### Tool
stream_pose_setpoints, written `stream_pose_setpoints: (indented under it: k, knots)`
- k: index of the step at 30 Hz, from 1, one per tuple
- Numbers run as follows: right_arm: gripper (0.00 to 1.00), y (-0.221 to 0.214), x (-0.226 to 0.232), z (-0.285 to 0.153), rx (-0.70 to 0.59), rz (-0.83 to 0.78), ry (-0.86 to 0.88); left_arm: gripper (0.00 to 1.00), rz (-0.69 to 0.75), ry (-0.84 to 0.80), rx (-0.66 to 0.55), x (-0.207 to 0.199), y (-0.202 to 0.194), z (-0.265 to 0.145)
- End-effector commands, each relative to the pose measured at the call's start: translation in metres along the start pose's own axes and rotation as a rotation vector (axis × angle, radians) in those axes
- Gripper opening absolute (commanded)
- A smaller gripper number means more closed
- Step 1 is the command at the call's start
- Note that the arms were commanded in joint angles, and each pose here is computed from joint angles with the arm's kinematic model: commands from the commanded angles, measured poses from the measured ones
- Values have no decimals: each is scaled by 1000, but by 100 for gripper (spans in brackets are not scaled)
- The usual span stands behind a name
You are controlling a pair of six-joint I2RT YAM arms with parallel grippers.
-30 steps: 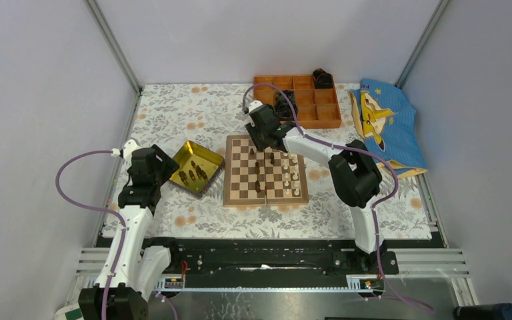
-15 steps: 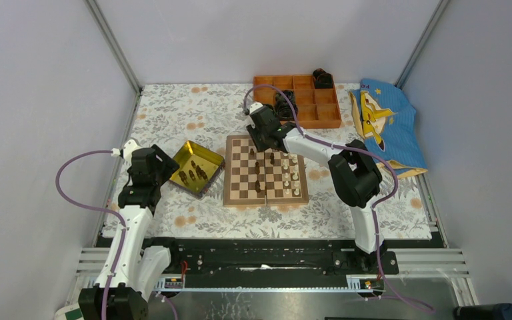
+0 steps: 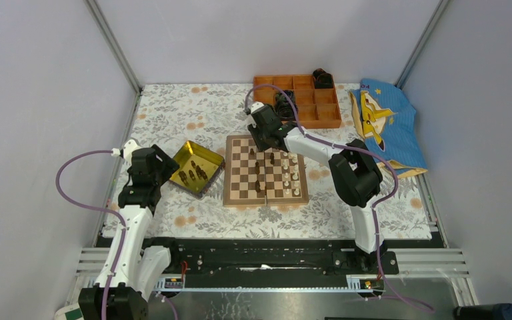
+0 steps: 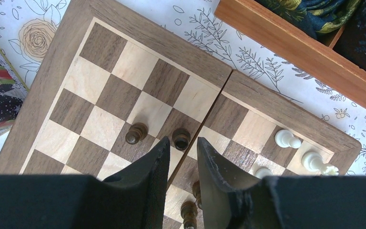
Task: Set up the chess pieces on the board
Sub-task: Pick up the chess piece from the chessboard.
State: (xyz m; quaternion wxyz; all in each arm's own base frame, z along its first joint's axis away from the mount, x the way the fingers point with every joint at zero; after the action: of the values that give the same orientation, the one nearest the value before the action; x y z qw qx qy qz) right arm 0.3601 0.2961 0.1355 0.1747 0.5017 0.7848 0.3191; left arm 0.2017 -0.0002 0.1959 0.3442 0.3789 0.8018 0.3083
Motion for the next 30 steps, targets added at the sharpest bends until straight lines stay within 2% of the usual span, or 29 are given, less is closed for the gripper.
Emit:
stream_pose_setpoints:
  k: [1,11,25,30]
  knots:
    - [34,3,-2,2,0,22,14,75,7,-33,-24,-3,2,3]
    - [34,-2,-2,8,21,26,23,75,7,-36,-25,-4,3,3]
    - [15,-1,-5,4,15,29,19,75,5,-37,-25,-3,2,2]
    - [11,4,-6,-3,-12,17,17,75,5,-35,-25,-3,2,2]
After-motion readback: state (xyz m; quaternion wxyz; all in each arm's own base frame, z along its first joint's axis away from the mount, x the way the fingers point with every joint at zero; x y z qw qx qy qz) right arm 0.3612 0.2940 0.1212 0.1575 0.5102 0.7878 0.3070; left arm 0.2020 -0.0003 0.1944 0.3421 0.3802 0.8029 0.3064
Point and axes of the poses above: each gripper's point midway between its finger pads, its own z axis out along the fingers, its own x axis along the line the jaws close on, y = z × x, the point moved 9 cm from there along -z, back along the fingers, and after that the axes turned 7 degrees about z, right-handed, at the moved point
